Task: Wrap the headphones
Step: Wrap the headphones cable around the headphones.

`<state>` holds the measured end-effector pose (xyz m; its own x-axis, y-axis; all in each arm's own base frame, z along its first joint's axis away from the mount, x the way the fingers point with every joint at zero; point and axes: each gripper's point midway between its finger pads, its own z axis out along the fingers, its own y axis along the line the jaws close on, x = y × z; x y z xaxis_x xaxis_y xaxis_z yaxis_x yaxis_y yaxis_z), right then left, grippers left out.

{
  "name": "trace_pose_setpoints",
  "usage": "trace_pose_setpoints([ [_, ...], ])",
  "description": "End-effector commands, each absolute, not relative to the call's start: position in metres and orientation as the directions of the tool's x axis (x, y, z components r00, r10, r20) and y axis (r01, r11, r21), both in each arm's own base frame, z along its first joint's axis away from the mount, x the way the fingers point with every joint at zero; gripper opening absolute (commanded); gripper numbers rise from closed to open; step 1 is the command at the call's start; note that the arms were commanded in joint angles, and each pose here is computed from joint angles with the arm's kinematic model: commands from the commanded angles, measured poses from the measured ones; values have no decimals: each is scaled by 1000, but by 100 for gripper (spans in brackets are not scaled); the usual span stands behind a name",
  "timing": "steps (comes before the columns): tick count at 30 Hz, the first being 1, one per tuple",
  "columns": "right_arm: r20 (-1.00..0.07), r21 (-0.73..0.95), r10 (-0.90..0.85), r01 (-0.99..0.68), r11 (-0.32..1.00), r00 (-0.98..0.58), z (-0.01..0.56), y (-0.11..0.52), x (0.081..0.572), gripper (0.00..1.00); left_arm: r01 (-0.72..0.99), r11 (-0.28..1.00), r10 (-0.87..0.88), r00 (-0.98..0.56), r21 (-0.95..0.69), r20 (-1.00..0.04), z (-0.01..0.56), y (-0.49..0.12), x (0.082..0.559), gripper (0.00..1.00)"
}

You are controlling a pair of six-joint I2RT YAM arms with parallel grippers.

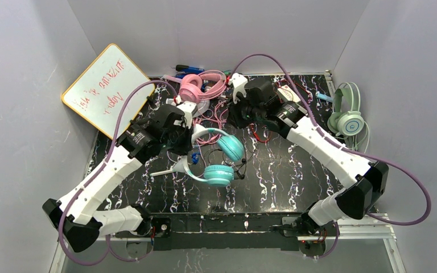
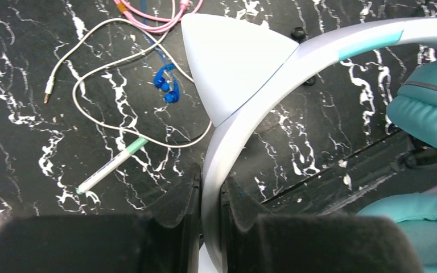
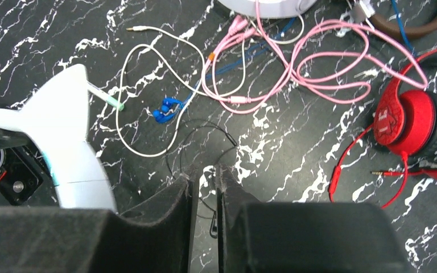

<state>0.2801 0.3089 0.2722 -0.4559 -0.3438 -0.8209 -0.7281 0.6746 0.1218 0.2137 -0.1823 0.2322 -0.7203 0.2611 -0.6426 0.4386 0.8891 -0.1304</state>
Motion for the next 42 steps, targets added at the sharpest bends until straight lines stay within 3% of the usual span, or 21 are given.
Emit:
trace_pose_setpoints([
  [1, -863, 217, -230, -741, 636, -450, 301, 304, 279, 29, 497, 826, 197, -697, -266, -690, 255, -203, 199, 0],
  [5, -865, 271, -177, -732, 625, -470, 306, 294, 281, 35, 515, 790, 160, -699, -334, -697, 264, -214, 193, 0],
  [15, -855, 334, -93, -680, 653, -510, 293, 270, 294, 40, 462, 800, 78, -713, -383, -697, 286, -215, 195, 0],
  [23, -867, 315, -18, -577, 753, -497, 275, 228, 292, 45, 201, 935, -62, -717, -292, -694, 294, -177, 220, 0],
  [30, -861, 314, 52, -448, 837, -506, 235, 194, 276, 51, 89, 946, -157, -715, -311, -681, 311, -166, 232, 0],
  [32, -849, 331, 84, -402, 854, -522, 225, 186, 273, 57, 62, 943, -189, -710, -327, -679, 316, -163, 235, 0],
  [36, -842, 339, 99, -376, 862, -531, 211, 179, 266, 81, 14, 937, -239, -704, -350, -669, 325, -158, 239, 0],
  [42, -828, 379, 39, -507, 774, -559, 195, 197, 239, 91, -20, 925, -282, -706, -380, -650, 332, -159, 243, 0],
])
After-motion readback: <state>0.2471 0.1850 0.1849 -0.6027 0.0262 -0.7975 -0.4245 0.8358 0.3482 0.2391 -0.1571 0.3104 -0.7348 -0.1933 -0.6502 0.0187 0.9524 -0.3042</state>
